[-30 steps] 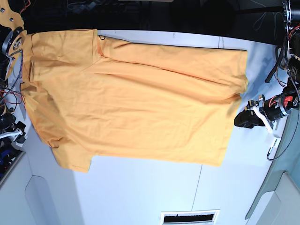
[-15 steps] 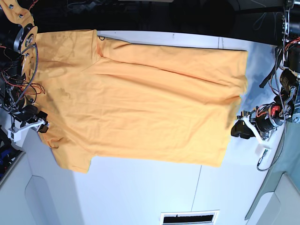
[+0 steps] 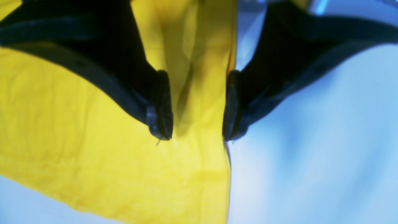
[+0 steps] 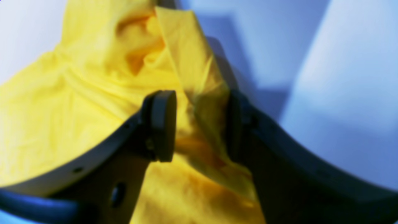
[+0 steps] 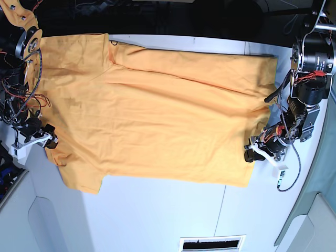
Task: Layout the t-shirt on the table in an organized manner, then fold the t-shirt properly
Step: 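Fold the hem edge over onto the shirt with both grippers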
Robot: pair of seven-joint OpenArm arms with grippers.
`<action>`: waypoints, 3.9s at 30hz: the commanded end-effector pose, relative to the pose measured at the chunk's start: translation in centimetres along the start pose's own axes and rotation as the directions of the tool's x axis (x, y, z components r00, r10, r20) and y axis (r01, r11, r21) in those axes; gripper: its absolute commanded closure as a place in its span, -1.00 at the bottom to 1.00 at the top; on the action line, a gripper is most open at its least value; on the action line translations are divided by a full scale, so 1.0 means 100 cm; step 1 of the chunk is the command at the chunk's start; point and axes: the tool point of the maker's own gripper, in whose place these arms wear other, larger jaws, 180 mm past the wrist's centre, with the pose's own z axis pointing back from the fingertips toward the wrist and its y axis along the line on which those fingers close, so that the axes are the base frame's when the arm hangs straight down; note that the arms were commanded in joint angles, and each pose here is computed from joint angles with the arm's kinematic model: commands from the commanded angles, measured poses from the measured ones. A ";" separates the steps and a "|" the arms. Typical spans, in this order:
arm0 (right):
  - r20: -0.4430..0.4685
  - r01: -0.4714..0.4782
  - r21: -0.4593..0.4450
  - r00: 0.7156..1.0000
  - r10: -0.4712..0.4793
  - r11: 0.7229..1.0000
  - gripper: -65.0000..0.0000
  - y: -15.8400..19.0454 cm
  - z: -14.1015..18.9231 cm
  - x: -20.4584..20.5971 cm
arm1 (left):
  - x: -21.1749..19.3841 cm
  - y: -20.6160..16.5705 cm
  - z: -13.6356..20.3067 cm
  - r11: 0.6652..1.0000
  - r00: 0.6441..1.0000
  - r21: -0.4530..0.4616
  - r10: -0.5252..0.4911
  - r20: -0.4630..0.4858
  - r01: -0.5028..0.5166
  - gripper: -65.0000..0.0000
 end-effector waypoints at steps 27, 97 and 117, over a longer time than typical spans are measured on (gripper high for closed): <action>0.014 -0.173 0.022 0.985 0.173 0.985 1.00 -0.006 0.074 0.043 | 0.045 -0.017 0.080 0.949 0.991 -0.291 -0.134 -0.017 0.124 1.00; -0.029 -0.202 0.149 0.978 0.209 0.968 1.00 0.065 0.047 0.017 | 0.009 -0.013 0.065 0.958 0.984 -0.286 -0.064 -0.166 0.014 1.00; -0.021 -0.146 0.075 0.989 0.148 0.986 1.00 0.009 0.161 -0.060 | -0.043 -0.033 0.171 0.869 0.898 -0.462 -0.334 -0.285 0.177 1.00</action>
